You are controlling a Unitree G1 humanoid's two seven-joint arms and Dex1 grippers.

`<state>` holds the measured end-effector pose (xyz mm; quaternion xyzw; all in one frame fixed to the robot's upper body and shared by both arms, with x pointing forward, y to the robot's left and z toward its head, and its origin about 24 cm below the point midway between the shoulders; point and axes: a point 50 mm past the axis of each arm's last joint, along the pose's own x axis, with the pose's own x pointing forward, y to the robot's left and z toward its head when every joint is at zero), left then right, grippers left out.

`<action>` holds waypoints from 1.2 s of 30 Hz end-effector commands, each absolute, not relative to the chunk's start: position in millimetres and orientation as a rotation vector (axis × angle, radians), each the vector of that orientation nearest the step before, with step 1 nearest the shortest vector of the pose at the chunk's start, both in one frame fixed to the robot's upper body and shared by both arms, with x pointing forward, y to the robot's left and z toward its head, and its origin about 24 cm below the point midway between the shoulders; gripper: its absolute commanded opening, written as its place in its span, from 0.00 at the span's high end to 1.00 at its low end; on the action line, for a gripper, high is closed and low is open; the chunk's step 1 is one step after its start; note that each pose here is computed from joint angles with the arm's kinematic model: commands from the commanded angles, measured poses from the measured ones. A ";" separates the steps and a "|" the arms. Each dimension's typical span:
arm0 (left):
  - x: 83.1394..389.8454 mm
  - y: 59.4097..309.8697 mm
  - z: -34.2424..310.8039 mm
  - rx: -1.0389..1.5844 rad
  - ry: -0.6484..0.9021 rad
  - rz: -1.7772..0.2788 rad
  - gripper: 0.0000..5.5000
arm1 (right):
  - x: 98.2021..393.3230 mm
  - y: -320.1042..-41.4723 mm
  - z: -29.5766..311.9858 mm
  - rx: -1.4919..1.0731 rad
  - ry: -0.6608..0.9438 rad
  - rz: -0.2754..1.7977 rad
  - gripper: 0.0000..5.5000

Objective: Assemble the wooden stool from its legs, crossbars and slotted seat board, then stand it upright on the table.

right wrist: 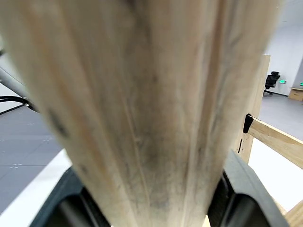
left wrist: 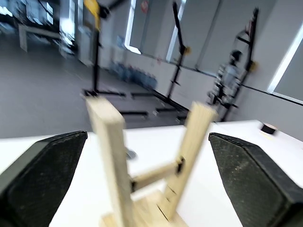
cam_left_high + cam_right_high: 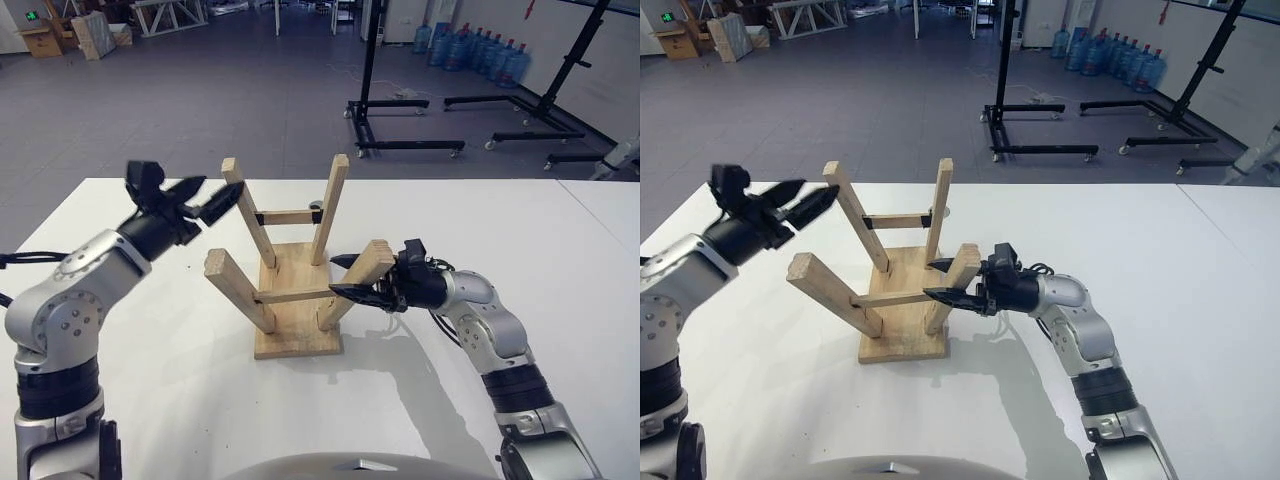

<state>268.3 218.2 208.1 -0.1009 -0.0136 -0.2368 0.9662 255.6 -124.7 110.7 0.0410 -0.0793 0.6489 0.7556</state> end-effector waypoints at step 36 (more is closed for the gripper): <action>292.5 184.6 104.8 0.922 0.056 -0.410 0.15 | 283.3 -25.1 99.7 -0.114 -0.038 1.068 0.61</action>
